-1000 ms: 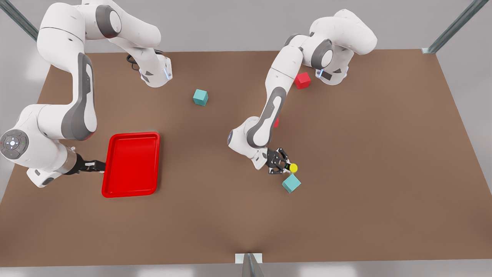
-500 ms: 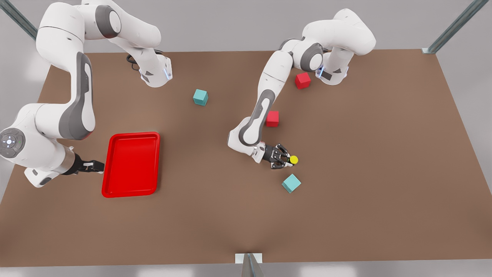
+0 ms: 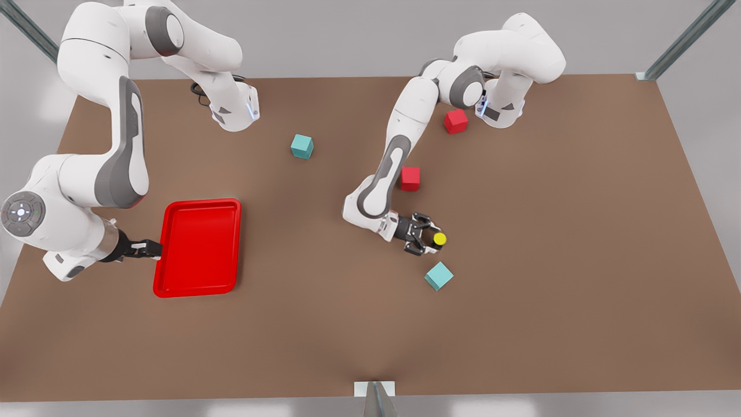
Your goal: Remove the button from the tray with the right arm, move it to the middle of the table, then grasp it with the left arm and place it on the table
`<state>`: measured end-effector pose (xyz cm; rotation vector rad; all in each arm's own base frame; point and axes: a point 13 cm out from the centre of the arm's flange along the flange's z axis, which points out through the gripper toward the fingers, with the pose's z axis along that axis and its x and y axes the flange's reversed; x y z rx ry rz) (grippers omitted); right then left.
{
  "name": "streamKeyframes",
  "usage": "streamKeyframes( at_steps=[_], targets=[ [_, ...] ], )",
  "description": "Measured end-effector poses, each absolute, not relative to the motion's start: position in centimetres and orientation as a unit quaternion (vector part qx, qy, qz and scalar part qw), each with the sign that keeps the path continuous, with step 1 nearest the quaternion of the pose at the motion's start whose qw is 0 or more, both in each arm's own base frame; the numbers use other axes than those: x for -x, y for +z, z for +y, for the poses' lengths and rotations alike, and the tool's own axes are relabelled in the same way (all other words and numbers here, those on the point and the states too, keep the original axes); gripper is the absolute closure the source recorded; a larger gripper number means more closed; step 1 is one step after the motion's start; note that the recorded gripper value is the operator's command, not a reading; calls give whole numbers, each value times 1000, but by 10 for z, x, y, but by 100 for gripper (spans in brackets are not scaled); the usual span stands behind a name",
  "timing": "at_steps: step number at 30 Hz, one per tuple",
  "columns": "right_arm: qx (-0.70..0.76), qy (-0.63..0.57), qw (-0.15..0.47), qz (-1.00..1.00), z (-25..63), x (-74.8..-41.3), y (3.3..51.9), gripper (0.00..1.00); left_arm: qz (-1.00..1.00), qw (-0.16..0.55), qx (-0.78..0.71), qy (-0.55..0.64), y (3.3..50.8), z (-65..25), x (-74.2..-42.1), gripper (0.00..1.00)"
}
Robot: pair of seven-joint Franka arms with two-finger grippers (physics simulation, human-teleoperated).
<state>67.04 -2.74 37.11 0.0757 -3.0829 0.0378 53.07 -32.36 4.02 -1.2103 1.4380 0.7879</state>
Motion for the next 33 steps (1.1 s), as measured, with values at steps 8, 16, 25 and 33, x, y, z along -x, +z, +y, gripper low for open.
streamKeyframes(
  at_steps=[8,16,25,33],
  targets=[
    [-25,12,31,-999,-27,-670,369,0,667,459,531,251,134,-466,-420,0],
    [-24,11,32,-999,-28,-670,367,0,653,126,729,161,410,-246,-577,0],
    [-21,11,34,-999,-32,-669,365,0,836,-98,540,29,414,-108,-594,0],
    [-18,4,30,-999,-31,-671,366,0,938,-54,342,-2,411,-55,-620,0]
  ],
)
